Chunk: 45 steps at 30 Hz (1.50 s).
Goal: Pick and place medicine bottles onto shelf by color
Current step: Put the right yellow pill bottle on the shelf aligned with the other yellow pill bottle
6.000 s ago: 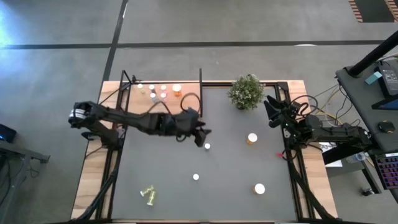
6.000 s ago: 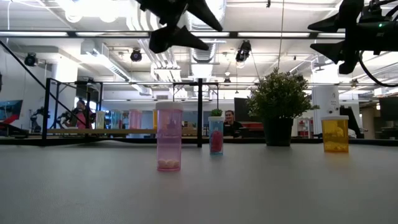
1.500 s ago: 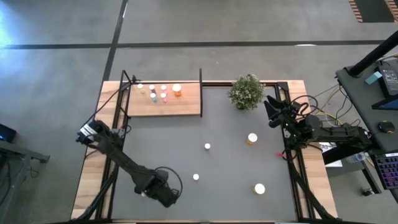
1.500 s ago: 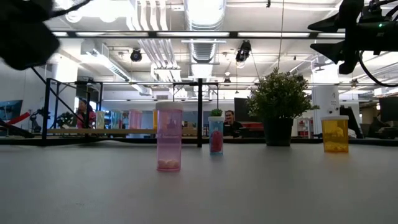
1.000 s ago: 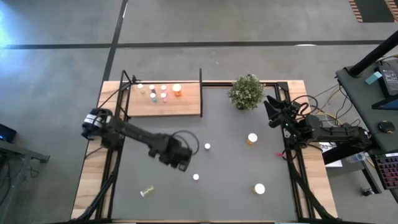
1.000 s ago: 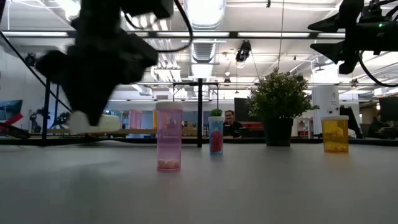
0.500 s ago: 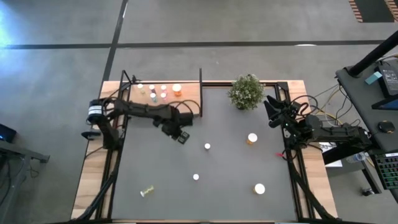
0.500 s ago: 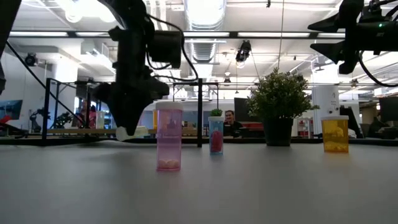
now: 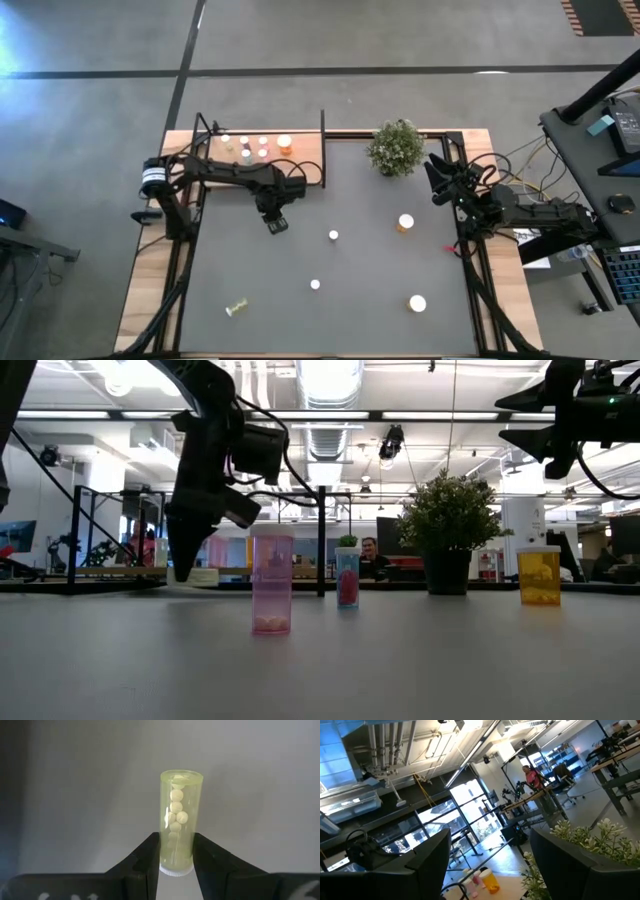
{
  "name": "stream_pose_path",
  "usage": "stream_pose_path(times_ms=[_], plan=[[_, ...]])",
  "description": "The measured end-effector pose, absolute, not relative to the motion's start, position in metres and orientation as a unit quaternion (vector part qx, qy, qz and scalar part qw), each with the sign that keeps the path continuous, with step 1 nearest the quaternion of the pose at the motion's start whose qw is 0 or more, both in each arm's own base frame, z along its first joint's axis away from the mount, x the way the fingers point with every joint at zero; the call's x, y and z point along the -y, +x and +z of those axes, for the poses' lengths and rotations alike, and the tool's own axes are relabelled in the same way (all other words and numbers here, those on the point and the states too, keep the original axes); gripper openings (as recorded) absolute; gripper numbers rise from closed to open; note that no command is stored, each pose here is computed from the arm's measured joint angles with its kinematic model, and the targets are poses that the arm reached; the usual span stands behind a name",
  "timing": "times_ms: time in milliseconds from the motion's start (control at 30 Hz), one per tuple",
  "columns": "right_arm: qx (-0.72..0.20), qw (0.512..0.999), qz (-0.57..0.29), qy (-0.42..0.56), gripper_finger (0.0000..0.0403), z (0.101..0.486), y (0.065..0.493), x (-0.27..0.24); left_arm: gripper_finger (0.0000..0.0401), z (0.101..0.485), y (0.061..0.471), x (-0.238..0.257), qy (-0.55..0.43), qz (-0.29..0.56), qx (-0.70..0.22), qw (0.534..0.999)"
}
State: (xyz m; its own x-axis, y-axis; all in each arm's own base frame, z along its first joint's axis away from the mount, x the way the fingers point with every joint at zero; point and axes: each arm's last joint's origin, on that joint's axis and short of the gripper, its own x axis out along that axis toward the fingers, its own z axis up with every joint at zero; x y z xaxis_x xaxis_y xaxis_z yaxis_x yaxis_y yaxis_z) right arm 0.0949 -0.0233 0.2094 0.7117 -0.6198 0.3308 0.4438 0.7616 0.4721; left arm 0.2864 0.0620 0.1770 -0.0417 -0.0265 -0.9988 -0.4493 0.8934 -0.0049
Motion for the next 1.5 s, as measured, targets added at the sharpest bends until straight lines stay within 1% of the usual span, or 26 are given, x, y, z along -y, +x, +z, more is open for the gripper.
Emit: stream_pose_path(times_ms=[200, 400, 467, 533, 700, 900, 1000, 1133, 1267, 1400, 1500], plan=[[0.241, 0.907, -0.293, 0.182, 0.0260, 0.209, 0.095, 0.023, 0.0084, 0.174, 0.286, -0.063, -0.156, 0.162, -0.704, 0.674], [0.241, 0.907, -0.294, 0.182, 0.0260, 0.209, 0.095, 0.023, 0.0084, 0.173, 0.290, -0.064, -0.154, 0.155, -0.687, 0.693], [0.241, 0.907, -0.293, 0.182, 0.0260, 0.209, 0.095, 0.023, 0.0084, 0.173, 0.292, -0.064, -0.174, 0.155, -0.678, 0.697], [0.241, 0.907, -0.293, 0.182, 0.0260, 0.209, 0.095, 0.023, 0.0084, 0.173, 0.294, -0.063, -0.224, 0.172, -0.661, 0.695], [0.241, 0.907, -0.293, 0.182, 0.0260, 0.209, 0.095, 0.023, 0.0084, 0.173, 0.296, -0.063, -0.346, 0.270, -0.620, 0.650], [0.241, 0.907, -0.293, 0.182, 0.0260, 0.209, 0.095, 0.023, 0.0084, 0.168, 0.292, -0.061, -0.471, 0.396, -0.558, 0.556], [0.241, 0.907, -0.293, 0.182, 0.0260, 0.209, 0.095, 0.023, 0.0084, 0.166, 0.292, -0.061, -0.507, 0.421, -0.537, 0.527], [0.241, 0.907, -0.293, 0.182, 0.0260, 0.209, 0.095, 0.023, 0.0084, 0.166, 0.291, -0.060, -0.529, 0.433, -0.526, 0.506], [0.241, 0.907, -0.293, 0.182, 0.0260, 0.209, 0.095, 0.023, 0.0084, 0.166, 0.291, -0.060, -0.541, 0.442, -0.518, 0.494], [0.241, 0.907, -0.293, 0.182, 0.0260, 0.209, 0.095, 0.023, 0.0085, 0.166, 0.291, -0.060, -0.541, 0.442, -0.518, 0.494], [0.241, 0.907, -0.293, 0.182, 0.0260, 0.209, 0.095, 0.023, 0.0096, 0.166, 0.291, -0.060, -0.536, 0.444, -0.518, 0.497]])
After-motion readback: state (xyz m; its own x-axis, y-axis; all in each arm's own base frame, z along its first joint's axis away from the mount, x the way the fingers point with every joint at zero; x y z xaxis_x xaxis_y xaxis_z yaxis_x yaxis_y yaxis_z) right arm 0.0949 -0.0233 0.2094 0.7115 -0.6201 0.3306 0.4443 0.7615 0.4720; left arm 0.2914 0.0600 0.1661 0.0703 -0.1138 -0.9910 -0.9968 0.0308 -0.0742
